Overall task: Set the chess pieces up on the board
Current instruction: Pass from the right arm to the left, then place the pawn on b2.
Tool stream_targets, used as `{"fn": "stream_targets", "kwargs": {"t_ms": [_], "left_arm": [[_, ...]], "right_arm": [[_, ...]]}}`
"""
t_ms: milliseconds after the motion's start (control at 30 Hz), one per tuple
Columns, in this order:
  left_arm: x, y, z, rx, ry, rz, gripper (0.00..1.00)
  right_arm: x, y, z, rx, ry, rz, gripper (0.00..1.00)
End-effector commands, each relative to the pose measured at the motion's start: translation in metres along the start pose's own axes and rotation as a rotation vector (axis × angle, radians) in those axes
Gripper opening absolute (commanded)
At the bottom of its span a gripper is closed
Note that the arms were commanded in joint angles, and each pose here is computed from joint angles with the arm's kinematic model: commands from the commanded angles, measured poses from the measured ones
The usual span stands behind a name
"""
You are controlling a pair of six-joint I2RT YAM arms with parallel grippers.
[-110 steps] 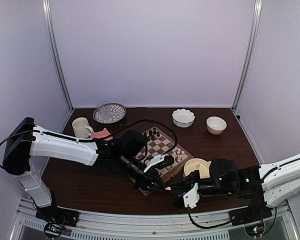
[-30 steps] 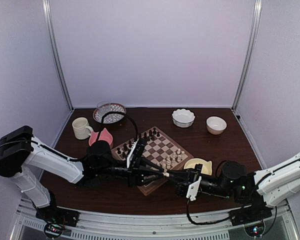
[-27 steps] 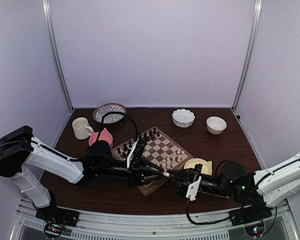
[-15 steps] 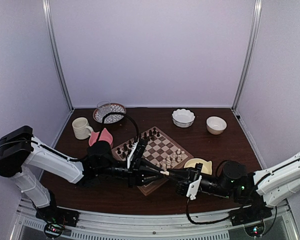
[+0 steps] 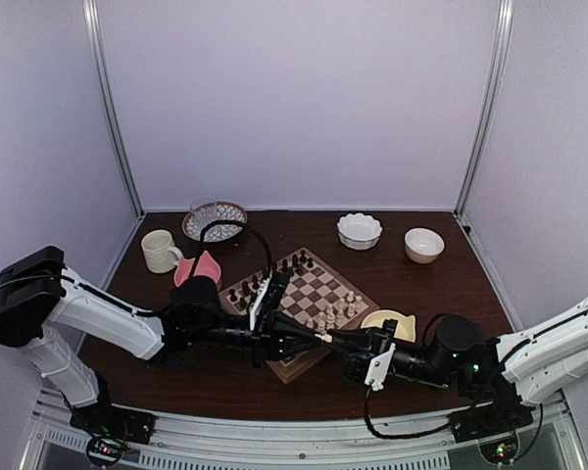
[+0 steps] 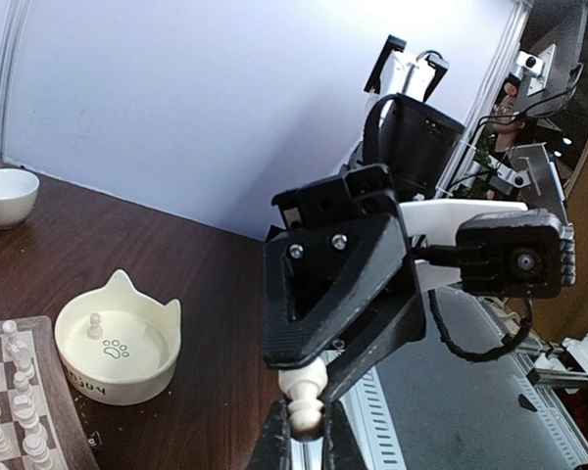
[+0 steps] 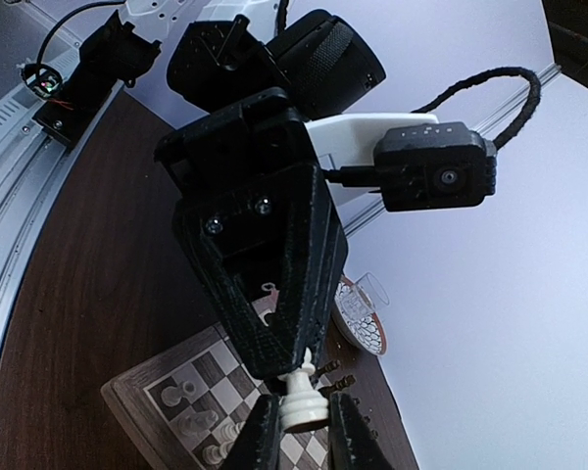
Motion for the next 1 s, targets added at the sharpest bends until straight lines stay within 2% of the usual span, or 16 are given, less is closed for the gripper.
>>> {"fn": "stream_targets", "kwargs": {"t_ms": [0,100,167,267,333,500,533,667,733,967], "left_arm": [[-0.01,-0.002,0.002,-0.01,-0.019,0.042,0.0],[-0.014,0.0,0.002,-0.073,0.04,0.037,0.0],[-0.016,0.002,-0.001,-0.14,0.105,0.052,0.0],[-0.021,0.01,-0.008,-0.308,0.225,0.095,0.0],[-0.027,0.016,-0.017,-0.413,0.268,0.104,0.0],[-0.049,0.025,-0.029,-0.601,0.362,0.109,0.0],[-0.043,0.031,-0.032,-0.655,0.45,0.094,0.0],[-0.038,0.049,-0.03,-0.818,0.647,0.088,0.0],[-0.03,0.053,-0.032,-0.841,0.707,0.066,0.0],[-0.032,0.051,-0.026,-0.801,0.778,-0.004,0.0]], "right_arm": [[0.001,0.0,0.0,0.012,0.021,0.022,0.2],[0.001,-0.002,-0.003,0.033,0.013,0.027,0.29],[0.001,-0.005,-0.005,0.063,0.027,0.041,0.39],[0.003,-0.012,-0.009,0.119,0.064,0.069,0.61],[0.004,-0.016,-0.013,0.164,0.088,0.091,0.67],[0.01,-0.026,-0.021,0.293,0.149,0.131,0.74],[0.012,-0.028,-0.023,0.329,0.168,0.14,0.75],[0.024,-0.047,-0.026,0.523,0.27,0.234,0.81],[0.032,-0.06,-0.028,0.626,0.317,0.321,0.85],[0.054,-0.104,-0.044,0.906,0.448,0.706,0.95]]}}
Point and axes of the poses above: each gripper's point midway between its finger pads, its own z axis out along the fingers, its own y axis along the line the jaws close on, x = y × z, the point moved 10 cm from there along -z, back along the fingers, and after that the axes turned 2 degrees about z, right-handed, at the moved point
